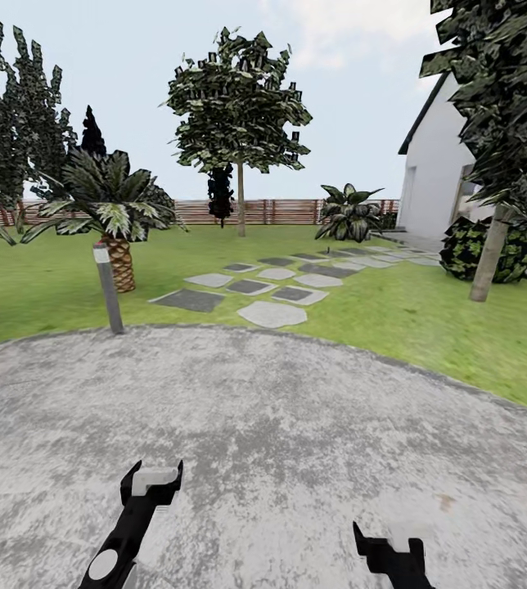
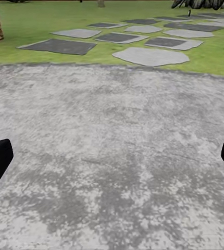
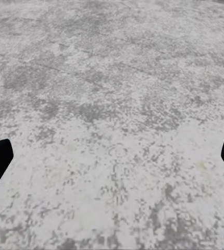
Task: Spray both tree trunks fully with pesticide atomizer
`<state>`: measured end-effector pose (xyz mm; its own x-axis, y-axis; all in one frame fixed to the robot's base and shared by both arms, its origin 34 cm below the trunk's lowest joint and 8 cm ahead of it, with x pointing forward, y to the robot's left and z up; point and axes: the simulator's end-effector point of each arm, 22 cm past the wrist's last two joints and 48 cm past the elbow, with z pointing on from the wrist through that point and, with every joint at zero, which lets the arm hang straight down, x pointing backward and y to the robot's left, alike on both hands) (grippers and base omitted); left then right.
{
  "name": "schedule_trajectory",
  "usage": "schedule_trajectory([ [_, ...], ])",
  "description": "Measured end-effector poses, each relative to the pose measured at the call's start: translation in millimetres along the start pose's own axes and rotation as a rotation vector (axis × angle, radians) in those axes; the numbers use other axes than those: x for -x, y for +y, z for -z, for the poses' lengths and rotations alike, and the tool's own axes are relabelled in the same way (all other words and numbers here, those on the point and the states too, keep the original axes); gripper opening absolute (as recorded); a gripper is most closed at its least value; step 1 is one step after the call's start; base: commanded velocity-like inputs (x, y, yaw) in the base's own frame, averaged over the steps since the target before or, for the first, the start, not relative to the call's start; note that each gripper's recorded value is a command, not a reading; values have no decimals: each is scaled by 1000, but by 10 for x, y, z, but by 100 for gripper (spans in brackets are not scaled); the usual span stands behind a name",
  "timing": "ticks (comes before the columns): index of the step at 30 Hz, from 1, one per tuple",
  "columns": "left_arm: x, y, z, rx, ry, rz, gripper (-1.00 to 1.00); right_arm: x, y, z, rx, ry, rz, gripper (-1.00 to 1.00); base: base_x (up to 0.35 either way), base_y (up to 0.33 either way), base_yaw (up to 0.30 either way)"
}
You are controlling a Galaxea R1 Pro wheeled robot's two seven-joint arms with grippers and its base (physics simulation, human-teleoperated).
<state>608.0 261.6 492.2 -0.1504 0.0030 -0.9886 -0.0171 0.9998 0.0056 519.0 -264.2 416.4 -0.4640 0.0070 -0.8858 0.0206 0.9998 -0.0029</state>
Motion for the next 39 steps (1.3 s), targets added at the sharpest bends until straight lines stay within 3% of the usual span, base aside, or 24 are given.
schedule_trajectory([
  [16,1,9,-1,1,0,-2,100,128,-14,4,-4,-28,-5,100,335,0,-14],
  [39,-82,19,-6,2,16,-4,100,50,-10,-13,-3,-11,3,100,335,0,-217],
])
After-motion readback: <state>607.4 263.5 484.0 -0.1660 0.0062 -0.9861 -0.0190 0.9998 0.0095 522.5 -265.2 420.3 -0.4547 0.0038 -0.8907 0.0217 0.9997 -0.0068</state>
